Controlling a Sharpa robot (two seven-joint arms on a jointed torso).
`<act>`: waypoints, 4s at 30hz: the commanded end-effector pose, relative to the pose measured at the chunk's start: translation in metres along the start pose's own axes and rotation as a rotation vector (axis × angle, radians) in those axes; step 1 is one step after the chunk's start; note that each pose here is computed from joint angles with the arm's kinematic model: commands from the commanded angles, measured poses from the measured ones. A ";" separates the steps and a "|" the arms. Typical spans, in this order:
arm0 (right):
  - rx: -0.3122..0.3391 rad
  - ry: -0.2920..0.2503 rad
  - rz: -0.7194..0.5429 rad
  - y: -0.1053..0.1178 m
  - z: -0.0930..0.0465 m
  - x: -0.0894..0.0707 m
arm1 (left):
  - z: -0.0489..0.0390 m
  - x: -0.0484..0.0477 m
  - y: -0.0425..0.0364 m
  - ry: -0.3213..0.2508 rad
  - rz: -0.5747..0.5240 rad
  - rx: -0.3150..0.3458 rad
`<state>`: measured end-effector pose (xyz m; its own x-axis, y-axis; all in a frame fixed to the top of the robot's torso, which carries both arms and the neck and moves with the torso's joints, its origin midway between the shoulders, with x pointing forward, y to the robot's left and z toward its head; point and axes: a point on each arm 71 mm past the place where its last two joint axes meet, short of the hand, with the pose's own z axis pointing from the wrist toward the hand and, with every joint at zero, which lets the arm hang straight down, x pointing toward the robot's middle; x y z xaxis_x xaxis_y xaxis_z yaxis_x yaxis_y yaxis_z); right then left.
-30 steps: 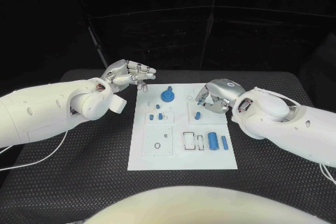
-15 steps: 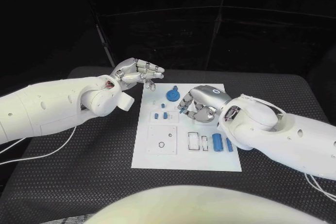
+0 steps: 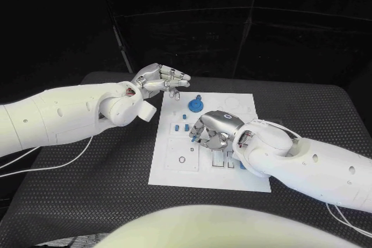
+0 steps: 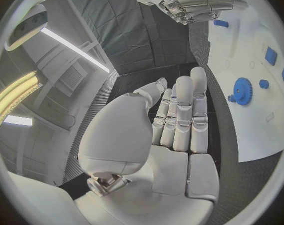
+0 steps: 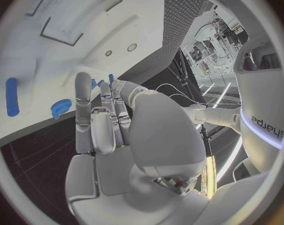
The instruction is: Assemble the parts on the task board
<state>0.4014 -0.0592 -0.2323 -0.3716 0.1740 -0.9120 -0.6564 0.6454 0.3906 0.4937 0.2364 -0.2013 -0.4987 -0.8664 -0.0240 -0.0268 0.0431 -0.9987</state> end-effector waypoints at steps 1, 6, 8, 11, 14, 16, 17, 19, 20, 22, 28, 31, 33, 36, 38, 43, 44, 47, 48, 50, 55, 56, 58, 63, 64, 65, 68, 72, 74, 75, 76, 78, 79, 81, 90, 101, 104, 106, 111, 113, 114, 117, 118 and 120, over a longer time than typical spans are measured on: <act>-0.010 0.031 -0.018 0.001 0.002 0.004 | 0.0010 0.0016 -0.0017 0.014 -0.011 0.010; -0.010 0.046 -0.032 0.002 0.005 0.009 | 0.0016 0.0021 -0.0017 0.016 -0.012 0.011; -0.011 0.052 -0.034 0.002 0.005 0.011 | 0.0018 0.0024 -0.0017 0.017 -0.012 0.011; -0.012 0.061 -0.037 0.003 0.007 0.013 | 0.0021 0.0027 -0.0017 0.018 -0.013 0.011; -0.012 0.070 -0.039 0.003 0.007 0.016 | 0.0022 0.0027 -0.0016 0.019 -0.013 0.011; -0.012 0.075 -0.039 0.003 0.007 0.017 | 0.0024 0.0028 -0.0016 0.020 -0.013 0.011; -0.012 0.077 -0.040 0.003 0.007 0.018 | 0.0025 0.0029 -0.0016 0.020 -0.013 0.011; -0.011 0.080 -0.042 0.003 0.007 0.019 | 0.0029 0.0033 -0.0016 0.021 -0.013 0.012; -0.010 0.080 -0.044 0.002 0.008 0.019 | 0.0031 0.0036 -0.0016 0.022 -0.013 0.012; -0.007 0.082 -0.046 0.002 0.008 0.020 | 0.0034 0.0039 -0.0015 0.023 -0.014 0.012; -0.001 0.087 -0.049 -0.001 0.008 0.022 | 0.0039 0.0040 -0.0013 0.024 -0.014 0.011; 0.001 0.093 -0.050 -0.001 0.008 0.023 | 0.0039 0.0041 -0.0013 0.025 -0.014 0.011; 0.000 0.097 -0.051 -0.001 0.009 0.024 | 0.0037 0.0041 -0.0013 0.026 -0.014 0.011; -0.001 0.105 -0.051 -0.001 0.009 0.025 | 0.0035 0.0039 -0.0012 0.026 -0.015 0.010; -0.002 0.110 -0.051 -0.001 0.009 0.026 | 0.0035 0.0038 -0.0012 0.026 -0.015 0.009; -0.002 0.120 -0.050 0.000 0.009 0.028 | 0.0034 0.0035 -0.0009 0.027 -0.015 0.006; -0.002 0.121 -0.049 0.000 0.009 0.028 | 0.0034 0.0035 -0.0008 0.027 -0.015 0.005; -0.001 0.122 -0.048 0.000 0.009 0.029 | 0.0033 0.0030 -0.0007 0.027 -0.015 0.004; 0.000 0.122 -0.048 -0.001 0.009 0.029 | 0.0033 0.0029 -0.0007 0.027 -0.015 0.004; 0.001 0.123 -0.047 -0.001 0.009 0.030 | 0.0033 0.0029 -0.0007 0.027 -0.015 0.004; 0.009 0.126 -0.057 -0.001 0.010 0.031 | 0.0033 0.0030 -0.0006 0.028 -0.015 0.003; 0.012 0.127 -0.063 0.000 0.010 0.031 | 0.0033 0.0031 -0.0006 0.028 -0.016 0.003; 0.018 0.129 -0.072 0.000 0.010 0.031 | 0.0033 0.0032 -0.0006 0.029 -0.016 0.002; 0.026 0.128 -0.085 0.000 0.011 0.032 | 0.0033 0.0035 -0.0005 0.032 -0.017 0.000; 0.026 0.127 -0.086 0.000 0.012 0.032 | 0.0033 0.0036 -0.0004 0.033 -0.017 0.000; 0.027 0.125 -0.086 0.000 0.012 0.032 | 0.0033 0.0036 -0.0004 0.033 -0.017 -0.001; 0.026 0.121 -0.085 0.000 0.012 0.033 | 0.0032 0.0039 -0.0002 0.036 -0.018 -0.004; 0.025 0.115 -0.086 0.001 0.012 0.033 | 0.0032 0.0041 -0.0002 0.038 -0.019 -0.005; 0.025 0.110 -0.085 0.001 0.012 0.033 | 0.0031 0.0040 -0.0002 0.039 -0.019 -0.005; 0.025 0.107 -0.085 0.001 0.012 0.033 | 0.0031 0.0040 -0.0002 0.039 -0.020 -0.006; 0.025 0.105 -0.085 0.001 0.012 0.033 | 0.0031 0.0040 -0.0002 0.039 -0.020 -0.006; 0.024 0.097 -0.084 0.001 0.011 0.033 | 0.0030 0.0039 -0.0001 0.039 -0.020 -0.006; 0.023 0.094 -0.084 0.001 0.011 0.032 | 0.0029 0.0039 -0.0001 0.039 -0.020 -0.007; 0.019 0.081 -0.081 0.002 0.011 0.032 | 0.0029 0.0038 -0.0001 0.039 -0.020 -0.007; -0.023 0.004 -0.054 0.007 -0.001 0.026 | 0.0021 0.0027 0.0003 0.040 -0.020 -0.011; -0.019 -0.173 -0.009 -0.001 -0.026 0.007 | 0.0018 0.0024 0.0011 0.044 -0.022 -0.015; 0.002 -0.198 -0.004 -0.008 -0.031 -0.001 | 0.0015 0.0022 0.0016 0.045 -0.022 -0.017; 0.029 -0.201 0.000 -0.015 -0.036 -0.008 | 0.0008 0.0021 0.0026 0.046 -0.022 -0.020; 0.119 -0.169 -0.015 -0.038 -0.049 -0.025 | -0.0005 0.0016 0.0044 0.046 -0.021 -0.025; 0.153 -0.144 -0.034 -0.047 -0.055 -0.029 | -0.0009 0.0014 0.0049 0.045 -0.021 -0.026; 0.170 -0.131 -0.044 -0.051 -0.057 -0.030 | -0.0011 0.0013 0.0050 0.045 -0.021 -0.027; 0.207 -0.101 -0.065 -0.060 -0.062 -0.032 | -0.0014 0.0009 0.0054 0.043 -0.020 -0.027; 0.221 -0.089 -0.072 -0.063 -0.064 -0.032 | -0.0015 0.0006 0.0055 0.042 -0.019 -0.027; 0.238 -0.074 -0.081 -0.068 -0.065 -0.032 | -0.0017 0.0003 0.0058 0.041 -0.019 -0.027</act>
<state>0.4143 -0.1553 -0.2170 -0.2262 0.2223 -0.9484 -0.5295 0.7891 0.3113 0.4918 0.2377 -0.2083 -0.5273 -0.8496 -0.0111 -0.0616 0.0513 -0.9968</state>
